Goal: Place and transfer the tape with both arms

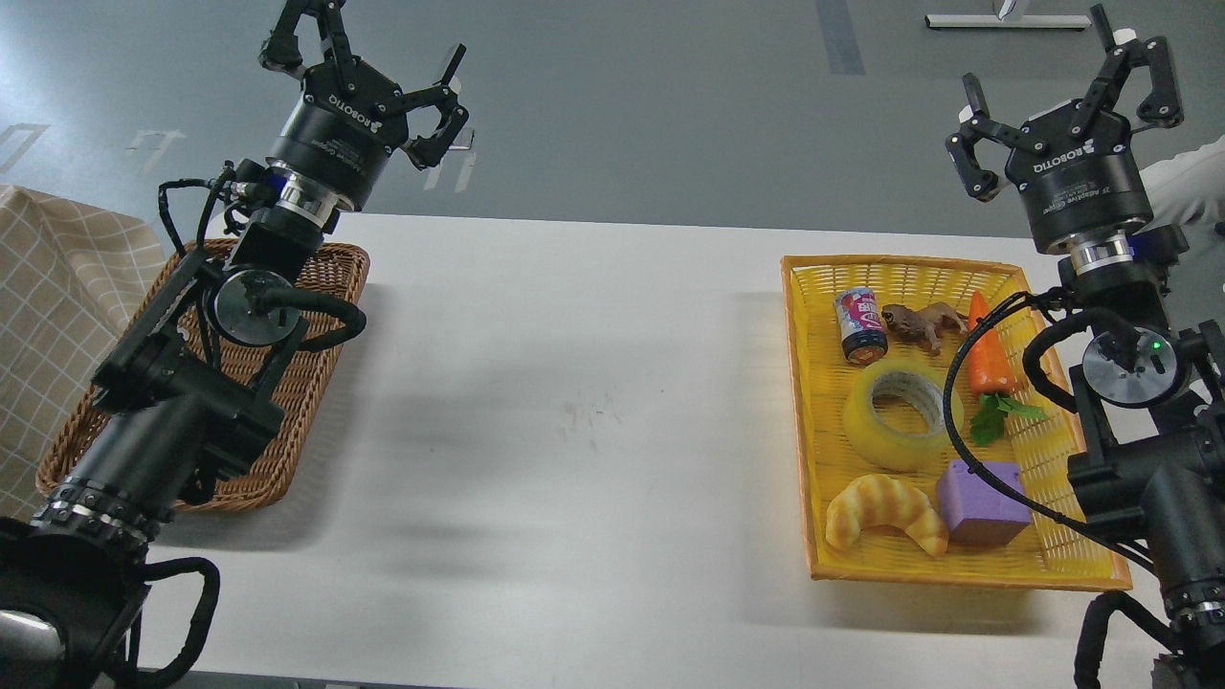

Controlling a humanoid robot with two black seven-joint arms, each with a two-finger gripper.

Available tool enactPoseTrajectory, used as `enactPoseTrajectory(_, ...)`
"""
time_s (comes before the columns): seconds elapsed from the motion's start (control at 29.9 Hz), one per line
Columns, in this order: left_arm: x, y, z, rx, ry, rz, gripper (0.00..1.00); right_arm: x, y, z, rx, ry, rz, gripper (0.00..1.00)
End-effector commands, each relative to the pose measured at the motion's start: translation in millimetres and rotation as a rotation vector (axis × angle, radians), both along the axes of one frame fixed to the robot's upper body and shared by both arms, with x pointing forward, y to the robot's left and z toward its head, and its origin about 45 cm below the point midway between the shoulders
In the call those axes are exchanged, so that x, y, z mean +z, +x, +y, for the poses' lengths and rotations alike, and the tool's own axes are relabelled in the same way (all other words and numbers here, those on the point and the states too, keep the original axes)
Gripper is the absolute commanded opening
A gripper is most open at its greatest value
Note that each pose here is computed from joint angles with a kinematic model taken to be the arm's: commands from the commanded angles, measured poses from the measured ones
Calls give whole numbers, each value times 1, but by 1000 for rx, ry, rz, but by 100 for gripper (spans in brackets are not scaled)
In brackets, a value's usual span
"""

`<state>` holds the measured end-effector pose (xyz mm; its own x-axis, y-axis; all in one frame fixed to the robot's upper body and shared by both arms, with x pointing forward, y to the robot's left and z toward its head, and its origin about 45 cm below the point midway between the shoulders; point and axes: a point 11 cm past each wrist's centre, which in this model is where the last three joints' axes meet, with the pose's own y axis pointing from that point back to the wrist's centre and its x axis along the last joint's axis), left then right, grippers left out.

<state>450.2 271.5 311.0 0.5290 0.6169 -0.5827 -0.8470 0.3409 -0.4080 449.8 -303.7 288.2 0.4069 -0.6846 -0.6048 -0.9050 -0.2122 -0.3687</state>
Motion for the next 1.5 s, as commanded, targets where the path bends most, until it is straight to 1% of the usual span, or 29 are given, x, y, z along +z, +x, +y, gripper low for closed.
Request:
enactPoseTrajectory(0.0, 0, 0, -1, -1, -2, -2, 98, 1, 0, 0, 0, 0, -1, 100)
enactPoseTrajectory(0.5, 0, 0, 0, 0, -2, 0, 98, -2, -1, 2, 7, -18, 5, 100)
enactPoseTrajectory(0.6, 2, 0, 0, 0, -1, -6, 98, -3, 0, 7, 52, -141, 19, 100)
enactPoseTrajectory(0.74, 3, 0, 3, 4, 1, -9, 98, 5, 0, -10, 67, -300, 27, 100)
enactPoseTrajectory(0.87, 3, 0, 3, 4, 1, -8, 98, 13, 1, -18, 77, -390, 28, 100)
enactPoseTrajectory(0.97, 3, 0, 3, 4, 3, -9, 98, 21, 3, -19, 100, -520, 24, 100)
enactPoseTrajectory(1.14, 4, 0, 2, 3, 1, -10, 98, 31, 5, -20, 163, -824, 26, 100)
enactPoseTrajectory(1.3, 5, -1, 3, 3, 3, -13, 98, 43, -5, -9, 266, -1126, -14, 100)
enactPoseTrajectory(1.47, 5, -1, 3, 3, 4, -13, 98, 37, -7, -13, 306, -1379, -15, 100)
